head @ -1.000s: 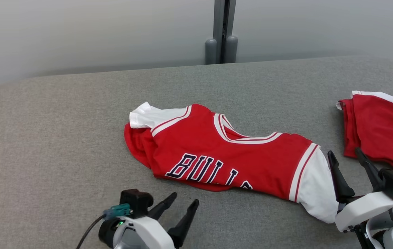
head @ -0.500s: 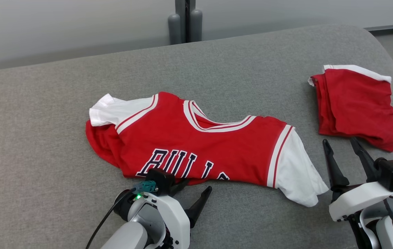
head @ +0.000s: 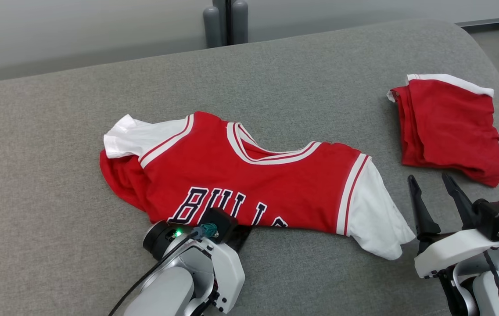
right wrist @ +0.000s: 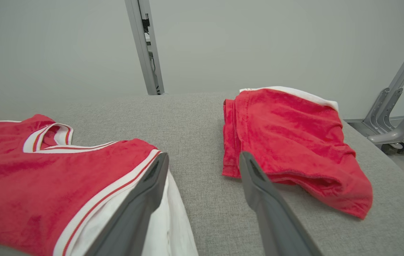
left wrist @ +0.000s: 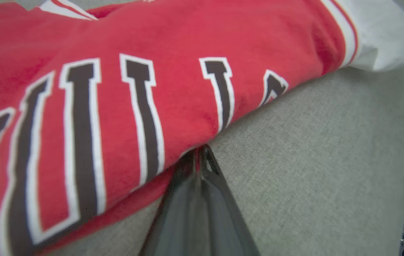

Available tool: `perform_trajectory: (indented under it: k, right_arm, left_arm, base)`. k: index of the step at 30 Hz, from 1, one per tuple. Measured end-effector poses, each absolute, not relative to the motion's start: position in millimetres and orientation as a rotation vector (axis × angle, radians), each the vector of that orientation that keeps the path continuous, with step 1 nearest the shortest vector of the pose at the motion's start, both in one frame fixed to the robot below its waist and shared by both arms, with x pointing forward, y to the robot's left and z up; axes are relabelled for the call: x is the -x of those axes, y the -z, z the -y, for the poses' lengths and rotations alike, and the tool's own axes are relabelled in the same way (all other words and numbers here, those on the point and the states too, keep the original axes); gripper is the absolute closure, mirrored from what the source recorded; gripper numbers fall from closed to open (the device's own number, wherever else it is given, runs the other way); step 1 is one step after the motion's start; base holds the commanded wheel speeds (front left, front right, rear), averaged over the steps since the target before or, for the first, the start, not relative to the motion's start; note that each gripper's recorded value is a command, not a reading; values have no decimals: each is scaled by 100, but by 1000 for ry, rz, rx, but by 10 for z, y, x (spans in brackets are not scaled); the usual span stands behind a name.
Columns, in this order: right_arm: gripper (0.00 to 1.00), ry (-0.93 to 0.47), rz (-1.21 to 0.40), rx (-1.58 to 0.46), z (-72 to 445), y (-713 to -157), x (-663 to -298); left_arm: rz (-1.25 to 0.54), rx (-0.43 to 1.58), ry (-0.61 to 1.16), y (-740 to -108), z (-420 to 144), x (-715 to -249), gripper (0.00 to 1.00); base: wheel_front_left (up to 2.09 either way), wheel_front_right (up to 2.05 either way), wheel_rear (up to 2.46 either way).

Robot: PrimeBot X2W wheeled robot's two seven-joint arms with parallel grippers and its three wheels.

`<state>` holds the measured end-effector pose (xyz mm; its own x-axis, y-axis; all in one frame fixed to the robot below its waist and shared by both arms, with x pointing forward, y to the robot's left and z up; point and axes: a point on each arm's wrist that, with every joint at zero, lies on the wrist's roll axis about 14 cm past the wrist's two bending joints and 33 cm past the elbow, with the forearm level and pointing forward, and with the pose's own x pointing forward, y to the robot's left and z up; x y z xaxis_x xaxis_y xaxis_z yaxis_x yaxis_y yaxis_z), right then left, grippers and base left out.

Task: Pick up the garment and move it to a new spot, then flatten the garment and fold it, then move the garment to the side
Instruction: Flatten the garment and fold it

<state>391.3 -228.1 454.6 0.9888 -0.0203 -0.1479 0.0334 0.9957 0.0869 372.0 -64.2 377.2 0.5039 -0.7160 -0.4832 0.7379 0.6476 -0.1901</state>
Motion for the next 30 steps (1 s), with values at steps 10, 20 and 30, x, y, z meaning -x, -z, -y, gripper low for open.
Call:
perform_trajectory:
  k: [10,20,30]
  right_arm:
    - [0,-40,-121,-91,2073,-4633,-4004]
    - [0,-133,-107,-103,1752,-4699,-4077]
    - [0,-204,-117,-104,1501,-4704,-4143]
  left_arm:
    - [-477,6,843,-4085,577,-3757,100]
    - [-432,68,702,-4460,-28,-3758,100]
    - [-461,80,468,-4607,-951,-3594,100]
  base:
    - [0,0,0]
    - [0,0,0]
    - [0,0,0]
